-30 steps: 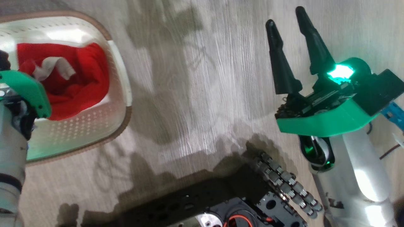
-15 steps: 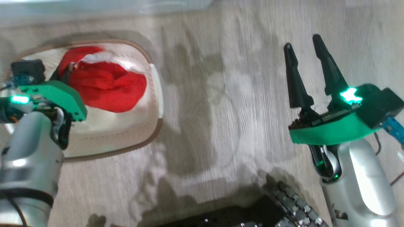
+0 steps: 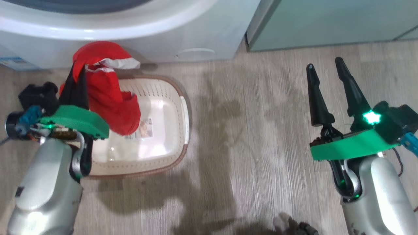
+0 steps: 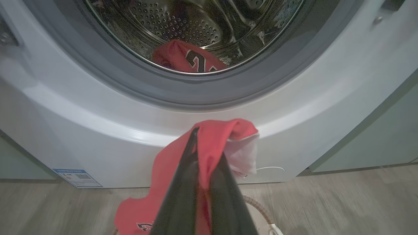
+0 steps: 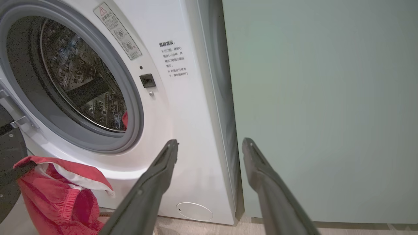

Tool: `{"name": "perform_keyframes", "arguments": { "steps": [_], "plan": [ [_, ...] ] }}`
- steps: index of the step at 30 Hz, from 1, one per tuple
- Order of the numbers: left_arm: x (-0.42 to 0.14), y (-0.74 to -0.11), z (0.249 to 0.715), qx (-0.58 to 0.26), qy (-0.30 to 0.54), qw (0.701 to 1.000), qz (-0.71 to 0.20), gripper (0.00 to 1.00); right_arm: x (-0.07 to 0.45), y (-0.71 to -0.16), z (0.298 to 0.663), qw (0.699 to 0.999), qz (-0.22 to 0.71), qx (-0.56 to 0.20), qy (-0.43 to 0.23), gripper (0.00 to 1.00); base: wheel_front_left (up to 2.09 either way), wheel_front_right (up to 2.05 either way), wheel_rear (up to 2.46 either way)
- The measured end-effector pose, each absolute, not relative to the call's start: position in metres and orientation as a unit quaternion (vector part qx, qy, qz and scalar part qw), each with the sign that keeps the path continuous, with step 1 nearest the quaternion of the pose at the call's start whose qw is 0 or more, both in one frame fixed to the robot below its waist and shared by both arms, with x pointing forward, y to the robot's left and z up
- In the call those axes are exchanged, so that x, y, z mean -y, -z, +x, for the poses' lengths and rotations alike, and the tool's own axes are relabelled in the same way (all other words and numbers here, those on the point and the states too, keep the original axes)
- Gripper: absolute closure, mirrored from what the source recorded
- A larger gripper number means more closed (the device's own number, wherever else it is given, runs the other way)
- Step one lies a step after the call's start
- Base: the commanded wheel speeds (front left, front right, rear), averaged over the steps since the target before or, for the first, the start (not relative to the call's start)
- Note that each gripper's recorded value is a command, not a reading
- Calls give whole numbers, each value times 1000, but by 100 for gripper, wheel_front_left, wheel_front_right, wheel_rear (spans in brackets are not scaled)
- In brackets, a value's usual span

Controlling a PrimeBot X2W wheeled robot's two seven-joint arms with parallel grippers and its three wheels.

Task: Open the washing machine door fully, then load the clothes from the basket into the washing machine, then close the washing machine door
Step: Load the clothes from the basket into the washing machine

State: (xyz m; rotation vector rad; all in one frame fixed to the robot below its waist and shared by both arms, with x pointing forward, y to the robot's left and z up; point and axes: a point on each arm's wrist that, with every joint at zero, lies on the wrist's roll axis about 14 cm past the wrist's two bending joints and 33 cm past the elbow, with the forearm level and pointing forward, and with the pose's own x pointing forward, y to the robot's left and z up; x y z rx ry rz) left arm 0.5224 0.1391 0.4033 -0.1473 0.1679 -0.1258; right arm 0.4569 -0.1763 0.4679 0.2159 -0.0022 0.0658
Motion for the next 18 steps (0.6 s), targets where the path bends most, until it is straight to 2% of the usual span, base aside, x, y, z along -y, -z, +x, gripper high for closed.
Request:
{"name": "perform_keyframes", "arguments": {
  "steps": [11, 18],
  "plan": [
    [-151, -497, 485, 32, 44, 996, -76, 100, 178, -495, 433, 994, 104, 18, -32, 0, 0, 0, 0],
    [-159, -525, 447, 61, 30, 995, -67, 100, 181, -502, 410, 994, 103, 16, -26, 0, 0, 0, 0]
  ]
}}
